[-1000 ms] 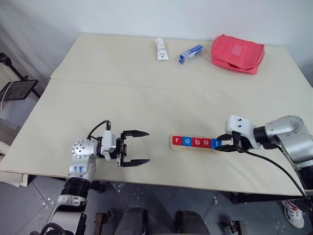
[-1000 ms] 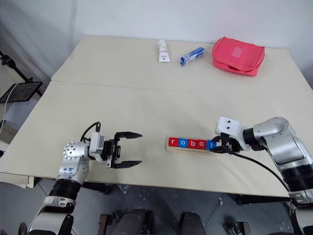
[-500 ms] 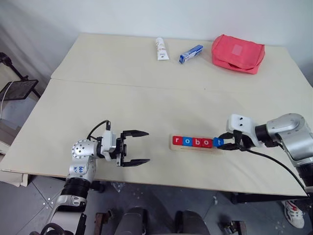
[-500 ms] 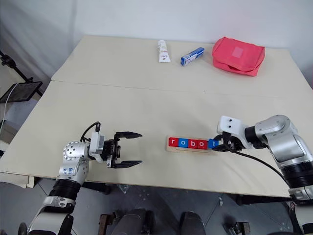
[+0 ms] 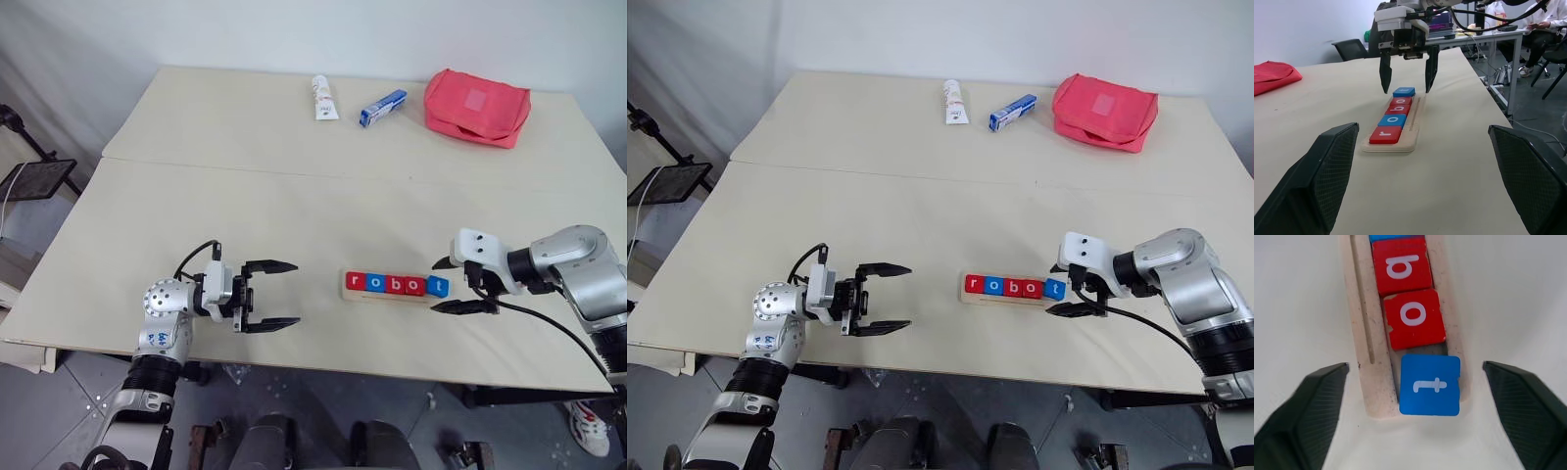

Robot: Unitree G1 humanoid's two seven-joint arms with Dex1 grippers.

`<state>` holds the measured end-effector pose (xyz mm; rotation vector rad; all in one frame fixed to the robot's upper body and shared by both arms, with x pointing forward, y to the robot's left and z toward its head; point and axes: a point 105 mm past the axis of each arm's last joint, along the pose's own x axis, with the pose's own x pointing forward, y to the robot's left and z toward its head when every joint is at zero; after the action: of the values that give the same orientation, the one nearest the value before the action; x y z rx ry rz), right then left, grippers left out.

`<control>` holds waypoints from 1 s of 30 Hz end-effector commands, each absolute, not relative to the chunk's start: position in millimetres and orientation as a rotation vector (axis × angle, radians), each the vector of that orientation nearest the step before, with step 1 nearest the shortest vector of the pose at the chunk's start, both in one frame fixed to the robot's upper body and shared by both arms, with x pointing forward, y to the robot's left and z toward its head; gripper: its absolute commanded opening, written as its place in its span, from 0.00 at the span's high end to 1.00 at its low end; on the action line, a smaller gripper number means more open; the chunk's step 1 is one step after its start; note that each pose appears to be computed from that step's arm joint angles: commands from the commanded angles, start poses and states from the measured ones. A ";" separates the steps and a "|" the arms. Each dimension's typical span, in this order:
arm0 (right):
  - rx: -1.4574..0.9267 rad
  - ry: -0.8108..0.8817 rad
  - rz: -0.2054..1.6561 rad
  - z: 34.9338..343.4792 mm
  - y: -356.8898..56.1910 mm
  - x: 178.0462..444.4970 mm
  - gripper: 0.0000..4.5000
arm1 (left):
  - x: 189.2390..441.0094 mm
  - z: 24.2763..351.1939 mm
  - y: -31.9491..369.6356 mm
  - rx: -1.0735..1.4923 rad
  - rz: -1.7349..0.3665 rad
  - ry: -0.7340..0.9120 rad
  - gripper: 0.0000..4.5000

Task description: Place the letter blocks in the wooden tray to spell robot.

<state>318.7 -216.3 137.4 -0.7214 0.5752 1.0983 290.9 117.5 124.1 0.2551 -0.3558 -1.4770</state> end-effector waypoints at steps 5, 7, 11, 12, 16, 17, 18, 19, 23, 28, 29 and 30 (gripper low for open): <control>-0.707 0.524 0.992 159.5 -238.6 316.1 0.36 | 294.6 130.1 116.0 0.264 -1.468 -0.387 0.00; -0.706 0.532 0.964 158.4 -245.8 317.1 0.53 | 295.1 130.1 115.6 0.262 -1.469 -0.387 0.00; -0.708 0.564 0.931 150.6 -257.4 318.0 0.84 | 296.6 130.2 113.9 0.261 -1.475 -0.388 0.00; -0.704 0.568 0.932 148.0 -257.9 318.2 0.90 | 297.1 130.6 113.4 0.261 -1.476 -0.389 0.00; -0.689 0.574 0.956 139.0 -252.6 317.1 1.00 | 297.4 131.2 113.2 0.263 -1.481 -0.391 0.00; -0.688 0.573 0.960 138.0 -251.4 316.9 1.00 | 297.3 131.3 113.3 0.263 -1.481 -0.391 0.00; -0.685 0.569 0.964 137.6 -249.7 317.1 1.00 | 297.5 131.5 113.7 0.264 -1.480 -0.391 0.00; -0.682 0.564 0.968 137.6 -247.9 317.5 1.00 | 297.6 131.7 114.0 0.265 -1.480 -0.390 0.00; -0.673 0.543 0.994 140.4 -239.0 318.0 1.00 | 297.6 131.5 115.0 0.269 -1.479 -0.386 0.00; -0.666 0.529 1.017 141.8 -230.2 318.1 1.00 | 297.9 131.7 114.9 0.268 -1.475 -0.387 0.00; -0.664 0.528 1.018 141.3 -228.9 318.5 1.00 | 298.0 131.7 114.7 0.268 -1.475 -0.387 0.00; -0.663 0.529 1.019 139.6 -227.5 318.5 1.00 | 298.1 131.8 114.1 0.268 -1.475 -0.389 0.00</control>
<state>317.8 -235.0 133.5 -0.6526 0.5628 1.0035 296.4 113.7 127.0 0.2513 -0.3688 -1.4819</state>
